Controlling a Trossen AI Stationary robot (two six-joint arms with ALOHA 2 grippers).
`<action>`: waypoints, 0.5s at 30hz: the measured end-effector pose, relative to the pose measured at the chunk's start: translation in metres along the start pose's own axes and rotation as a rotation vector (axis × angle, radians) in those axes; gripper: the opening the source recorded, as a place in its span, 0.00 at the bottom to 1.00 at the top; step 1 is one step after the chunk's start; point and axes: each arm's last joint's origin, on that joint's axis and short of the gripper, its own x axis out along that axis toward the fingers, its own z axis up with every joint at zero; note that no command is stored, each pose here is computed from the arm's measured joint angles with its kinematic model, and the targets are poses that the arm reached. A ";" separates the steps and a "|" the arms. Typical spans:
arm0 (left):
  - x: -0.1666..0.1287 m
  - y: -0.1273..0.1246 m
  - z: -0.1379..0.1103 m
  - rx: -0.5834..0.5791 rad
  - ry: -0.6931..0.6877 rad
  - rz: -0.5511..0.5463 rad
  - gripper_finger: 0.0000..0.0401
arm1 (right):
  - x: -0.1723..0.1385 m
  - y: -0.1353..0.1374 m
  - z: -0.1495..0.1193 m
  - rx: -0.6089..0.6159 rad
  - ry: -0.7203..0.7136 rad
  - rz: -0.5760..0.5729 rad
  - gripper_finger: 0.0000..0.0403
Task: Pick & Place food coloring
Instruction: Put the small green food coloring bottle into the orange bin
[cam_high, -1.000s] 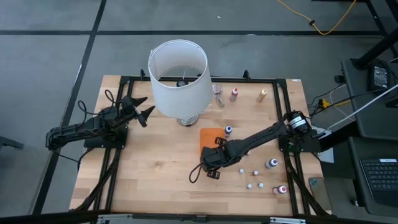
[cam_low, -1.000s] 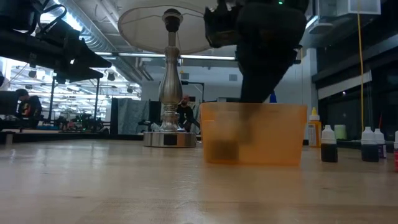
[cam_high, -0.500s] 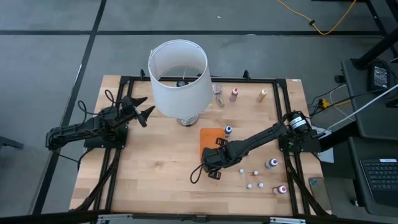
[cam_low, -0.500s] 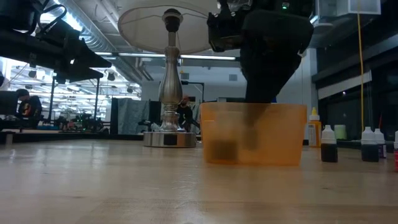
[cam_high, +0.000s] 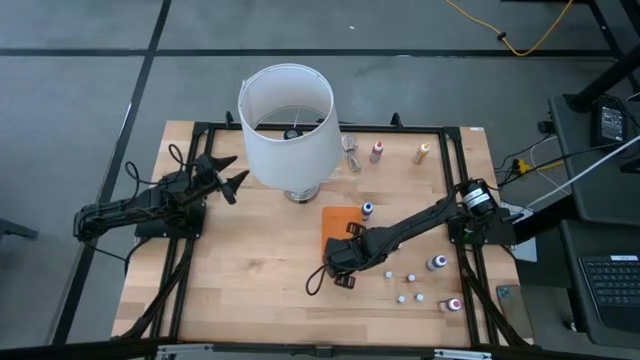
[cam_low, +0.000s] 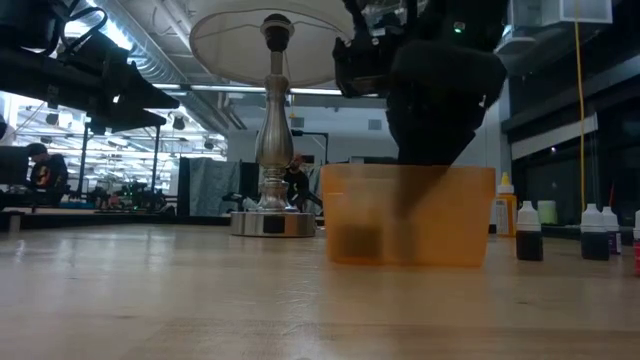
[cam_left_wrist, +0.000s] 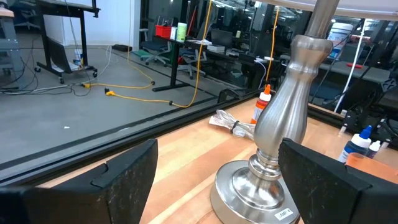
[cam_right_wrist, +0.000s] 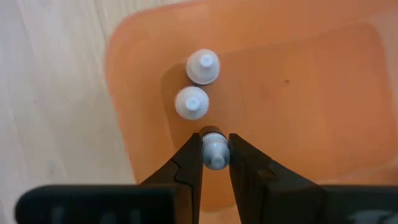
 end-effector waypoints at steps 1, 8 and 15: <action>0.000 0.000 0.000 0.000 0.000 0.000 0.80 | 0.000 0.000 -0.001 -0.001 0.002 -0.001 0.17; 0.000 0.000 0.000 0.000 0.000 0.000 0.80 | 0.001 0.000 -0.001 -0.003 0.000 -0.002 0.18; 0.000 0.000 0.000 0.000 0.000 0.000 0.80 | 0.001 0.000 -0.001 -0.019 0.000 -0.001 0.24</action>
